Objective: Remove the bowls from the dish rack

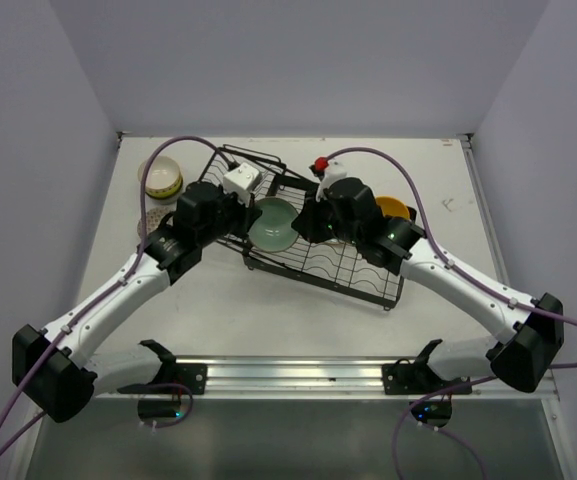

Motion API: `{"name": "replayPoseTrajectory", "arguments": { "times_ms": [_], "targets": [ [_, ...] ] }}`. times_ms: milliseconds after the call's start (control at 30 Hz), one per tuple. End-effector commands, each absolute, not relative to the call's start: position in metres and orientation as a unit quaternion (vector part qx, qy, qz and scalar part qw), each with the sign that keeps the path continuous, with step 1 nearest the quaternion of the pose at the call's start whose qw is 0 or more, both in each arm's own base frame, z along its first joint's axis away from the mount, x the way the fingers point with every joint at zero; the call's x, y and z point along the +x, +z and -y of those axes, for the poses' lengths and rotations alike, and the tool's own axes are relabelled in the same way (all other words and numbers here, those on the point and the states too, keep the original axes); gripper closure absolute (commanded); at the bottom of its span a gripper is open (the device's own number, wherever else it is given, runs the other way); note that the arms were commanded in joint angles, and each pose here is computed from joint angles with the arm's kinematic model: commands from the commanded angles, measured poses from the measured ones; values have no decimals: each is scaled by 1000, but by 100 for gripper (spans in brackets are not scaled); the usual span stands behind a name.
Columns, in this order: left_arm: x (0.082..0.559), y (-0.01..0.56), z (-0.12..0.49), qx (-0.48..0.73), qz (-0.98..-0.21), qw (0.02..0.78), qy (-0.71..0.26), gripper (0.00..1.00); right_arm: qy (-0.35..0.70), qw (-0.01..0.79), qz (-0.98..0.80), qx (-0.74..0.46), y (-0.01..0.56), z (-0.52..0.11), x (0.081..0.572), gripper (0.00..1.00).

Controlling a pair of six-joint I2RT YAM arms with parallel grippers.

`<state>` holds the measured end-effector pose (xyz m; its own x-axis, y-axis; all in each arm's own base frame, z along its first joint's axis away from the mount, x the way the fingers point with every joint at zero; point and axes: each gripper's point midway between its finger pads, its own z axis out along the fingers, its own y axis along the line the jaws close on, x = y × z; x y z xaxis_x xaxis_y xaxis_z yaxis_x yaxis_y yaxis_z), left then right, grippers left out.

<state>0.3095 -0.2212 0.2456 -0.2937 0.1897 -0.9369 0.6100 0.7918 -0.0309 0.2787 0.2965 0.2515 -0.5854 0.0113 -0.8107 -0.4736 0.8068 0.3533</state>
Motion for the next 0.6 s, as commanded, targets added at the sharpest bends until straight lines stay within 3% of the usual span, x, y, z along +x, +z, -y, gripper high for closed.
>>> {"name": "replayPoseTrajectory", "arguments": {
  "times_ms": [0, 167, 200, 300, 567],
  "targets": [
    [321, 253, 211, 241, -787, 545, -162, 100, 355, 482, -790, -135, 310, -312, 273, 99],
    [327, 250, 204, 211, -799, 544, -146, 100, 352, 486, -788, -136, 309, -312, 273, 65],
    [328, 250, 201, 203, -800, 547, -139, 100, 350, 488, -788, -138, 308, -311, 273, 54],
    [332, 262, 185, 167, -796, 570, -117, 100, 338, 492, -790, -138, 308, -305, 273, 40],
    [344, 287, 128, 61, -781, 617, -76, 100, 303, 513, -790, -145, 309, -279, 265, 30]
  ]
}}
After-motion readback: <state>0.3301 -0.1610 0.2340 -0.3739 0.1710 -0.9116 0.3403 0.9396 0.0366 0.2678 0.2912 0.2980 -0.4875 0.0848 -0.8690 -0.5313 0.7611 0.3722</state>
